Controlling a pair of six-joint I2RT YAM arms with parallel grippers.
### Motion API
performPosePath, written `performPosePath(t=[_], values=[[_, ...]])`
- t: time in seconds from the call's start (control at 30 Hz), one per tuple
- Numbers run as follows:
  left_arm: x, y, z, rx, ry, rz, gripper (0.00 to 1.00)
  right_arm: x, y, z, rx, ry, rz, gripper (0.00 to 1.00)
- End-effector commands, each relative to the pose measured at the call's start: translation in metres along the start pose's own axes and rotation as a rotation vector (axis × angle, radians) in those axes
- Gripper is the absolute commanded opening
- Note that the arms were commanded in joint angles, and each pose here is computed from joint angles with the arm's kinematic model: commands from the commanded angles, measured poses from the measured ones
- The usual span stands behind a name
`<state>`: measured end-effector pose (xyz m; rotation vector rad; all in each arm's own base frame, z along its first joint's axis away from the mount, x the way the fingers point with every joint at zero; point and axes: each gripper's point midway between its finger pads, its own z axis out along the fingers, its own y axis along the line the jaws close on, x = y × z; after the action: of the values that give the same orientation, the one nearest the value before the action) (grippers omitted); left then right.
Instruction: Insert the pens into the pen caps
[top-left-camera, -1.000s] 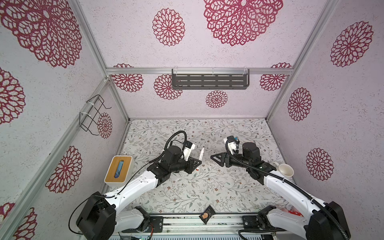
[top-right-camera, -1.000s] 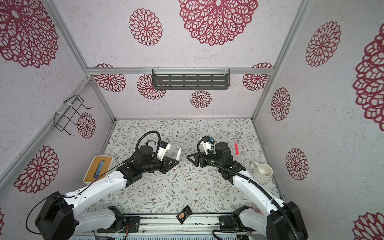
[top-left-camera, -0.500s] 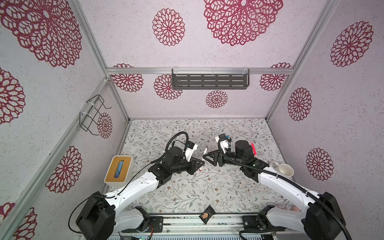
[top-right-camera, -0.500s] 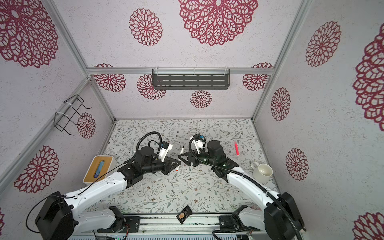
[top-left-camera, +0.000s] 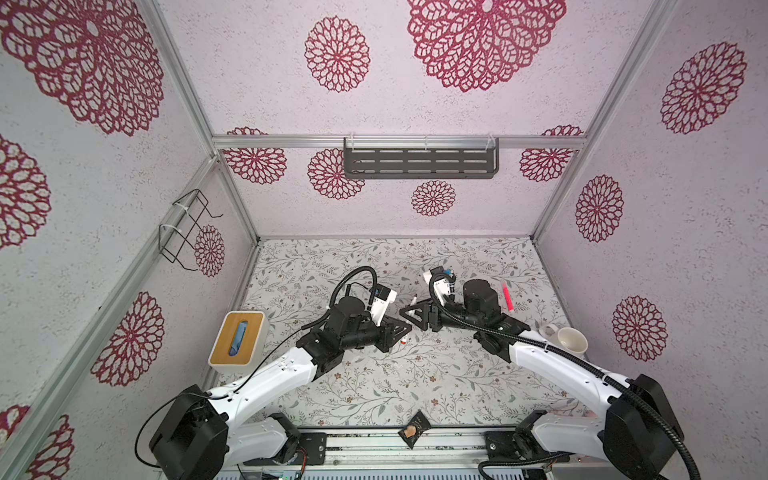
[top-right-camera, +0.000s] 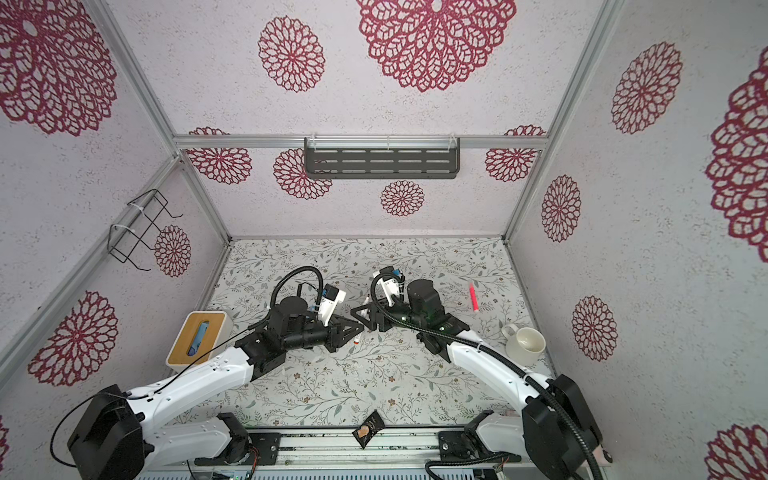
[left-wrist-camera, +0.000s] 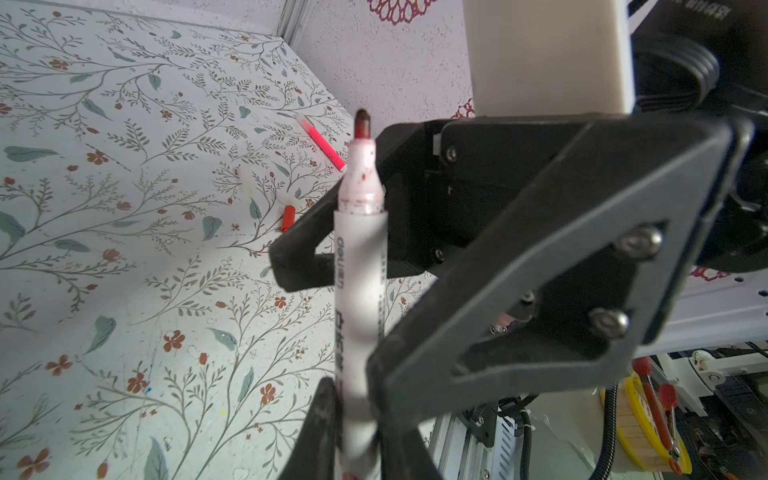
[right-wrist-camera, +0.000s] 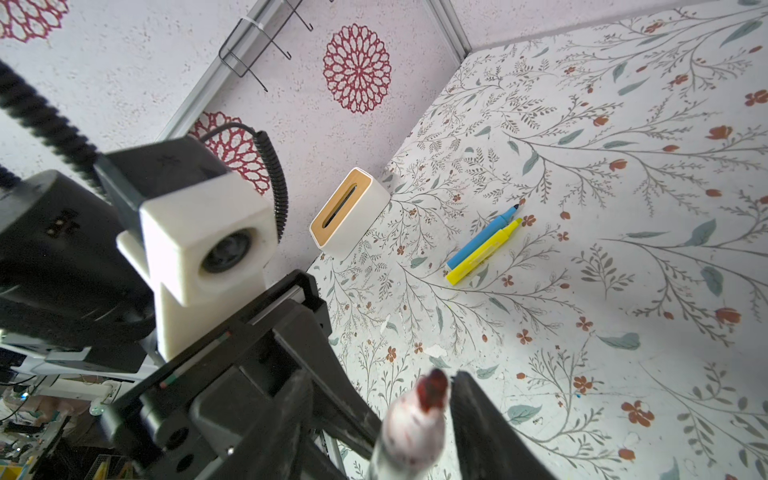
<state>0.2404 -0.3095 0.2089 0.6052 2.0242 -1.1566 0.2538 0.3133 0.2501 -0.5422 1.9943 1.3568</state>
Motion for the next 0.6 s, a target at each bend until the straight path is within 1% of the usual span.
performPosePath(t=[0.0, 0.07, 0.17, 0.27, 0.3, 0.33, 0.37, 0.4, 0.43, 0.47, 0.5, 0.57], values=[[-0.005, -0.009, -0.002, 0.028, -0.029, 0.020, 0.01, -0.018, 0.018, 0.000, -0.045, -0.047, -0.035, 0.48], [-0.005, -0.008, -0.003, 0.024, -0.031, 0.022, 0.01, -0.018, 0.019, 0.001, -0.047, -0.047, -0.035, 0.39], [-0.004, -0.008, -0.003, 0.026, -0.033, 0.022, 0.01, -0.017, 0.020, 0.001, -0.051, -0.047, -0.035, 0.23], [-0.005, -0.010, -0.004, 0.030, -0.035, 0.022, 0.02, -0.017, 0.020, 0.001, -0.050, -0.048, -0.033, 0.11], [-0.005, -0.010, -0.005, 0.029, -0.038, 0.020, 0.03, -0.017, 0.021, 0.001, -0.050, -0.049, -0.033, 0.08], [-0.005, -0.009, -0.005, 0.025, -0.036, 0.010, 0.09, -0.018, 0.022, 0.000, -0.051, -0.053, -0.032, 0.04], [-0.004, -0.008, -0.004, 0.024, -0.034, 0.006, 0.21, -0.019, 0.023, 0.000, -0.054, -0.055, -0.035, 0.01], [-0.003, -0.008, -0.004, 0.027, -0.029, 0.003, 0.31, -0.020, 0.025, -0.001, -0.057, -0.059, -0.037, 0.00], [-0.002, -0.009, -0.004, 0.035, -0.026, -0.001, 0.38, -0.021, 0.026, -0.002, -0.059, -0.064, -0.038, 0.00], [-0.001, -0.011, -0.003, 0.050, -0.020, -0.007, 0.42, -0.022, 0.028, -0.002, -0.062, -0.067, -0.042, 0.00], [-0.001, -0.013, -0.003, 0.060, -0.018, -0.015, 0.44, -0.023, 0.030, -0.003, -0.066, -0.069, -0.046, 0.00], [-0.002, -0.012, -0.001, 0.054, -0.015, -0.029, 0.45, -0.022, 0.032, -0.003, -0.067, -0.065, -0.057, 0.00]])
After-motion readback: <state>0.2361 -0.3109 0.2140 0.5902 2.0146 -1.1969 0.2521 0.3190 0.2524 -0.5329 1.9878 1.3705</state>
